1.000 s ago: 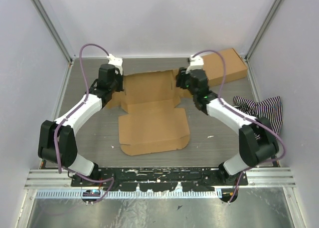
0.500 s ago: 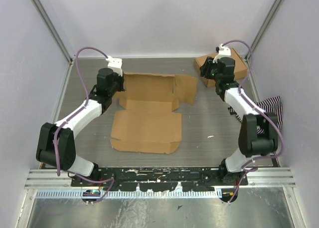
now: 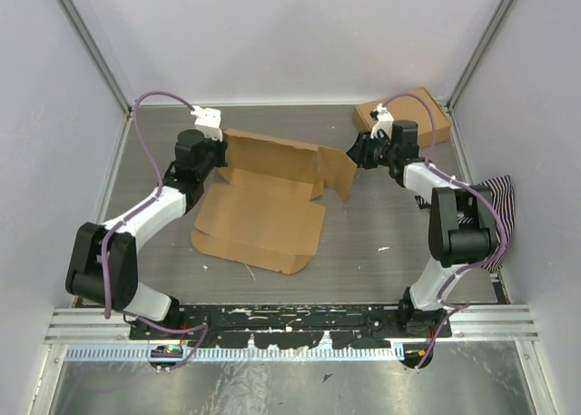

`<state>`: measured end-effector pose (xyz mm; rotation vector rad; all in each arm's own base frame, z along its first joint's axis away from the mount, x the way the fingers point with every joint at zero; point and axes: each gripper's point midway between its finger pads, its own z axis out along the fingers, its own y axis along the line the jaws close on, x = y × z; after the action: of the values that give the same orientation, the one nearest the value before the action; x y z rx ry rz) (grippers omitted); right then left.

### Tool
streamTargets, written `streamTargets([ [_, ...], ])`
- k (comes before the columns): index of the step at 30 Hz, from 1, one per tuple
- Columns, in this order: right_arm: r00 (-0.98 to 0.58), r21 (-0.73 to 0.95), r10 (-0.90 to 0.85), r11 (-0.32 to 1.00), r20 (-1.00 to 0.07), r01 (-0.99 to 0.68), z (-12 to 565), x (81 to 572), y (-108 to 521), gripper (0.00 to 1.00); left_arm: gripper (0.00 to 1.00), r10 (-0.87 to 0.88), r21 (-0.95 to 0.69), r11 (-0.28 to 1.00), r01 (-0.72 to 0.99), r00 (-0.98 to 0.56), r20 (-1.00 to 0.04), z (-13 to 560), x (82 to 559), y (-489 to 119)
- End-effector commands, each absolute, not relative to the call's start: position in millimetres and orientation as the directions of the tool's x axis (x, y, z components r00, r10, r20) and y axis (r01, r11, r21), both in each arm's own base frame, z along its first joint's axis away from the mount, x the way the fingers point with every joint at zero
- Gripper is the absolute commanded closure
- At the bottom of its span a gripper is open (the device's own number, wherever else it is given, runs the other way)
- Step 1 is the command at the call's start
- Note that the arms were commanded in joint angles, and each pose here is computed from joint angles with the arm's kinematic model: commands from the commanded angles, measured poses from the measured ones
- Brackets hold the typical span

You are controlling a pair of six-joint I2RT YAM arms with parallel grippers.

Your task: Fold the paper box

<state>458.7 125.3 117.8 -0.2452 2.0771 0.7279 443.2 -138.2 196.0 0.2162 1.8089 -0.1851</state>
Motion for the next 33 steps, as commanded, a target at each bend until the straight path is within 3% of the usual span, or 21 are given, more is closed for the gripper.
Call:
streamTargets([
  [1, -0.466, 0.345, 0.024, 0.708, -0.884, -0.616, 167.8, 430.5, 149.1, 0.56, 1.0, 0.026, -0.027, 0.97, 0.24, -0.216, -0.976, 189.5, 448.0, -140.2],
  [18, -0.504, 0.345, -0.077, 0.639, -0.86, -0.687, 146.0, 376.4, 174.4, 0.47, 1.0, 0.023, -0.049, 0.968, 0.246, -0.281, -0.959, 164.0, 444.6, -142.8],
  [33, -0.404, 0.227, -0.121, 0.666, -0.907, -0.71, 150.6, 387.7, 200.7, 0.44, 1.0, 0.039, -0.045, 0.97, 0.238, -0.337, -0.941, 125.8, 424.7, -135.6],
])
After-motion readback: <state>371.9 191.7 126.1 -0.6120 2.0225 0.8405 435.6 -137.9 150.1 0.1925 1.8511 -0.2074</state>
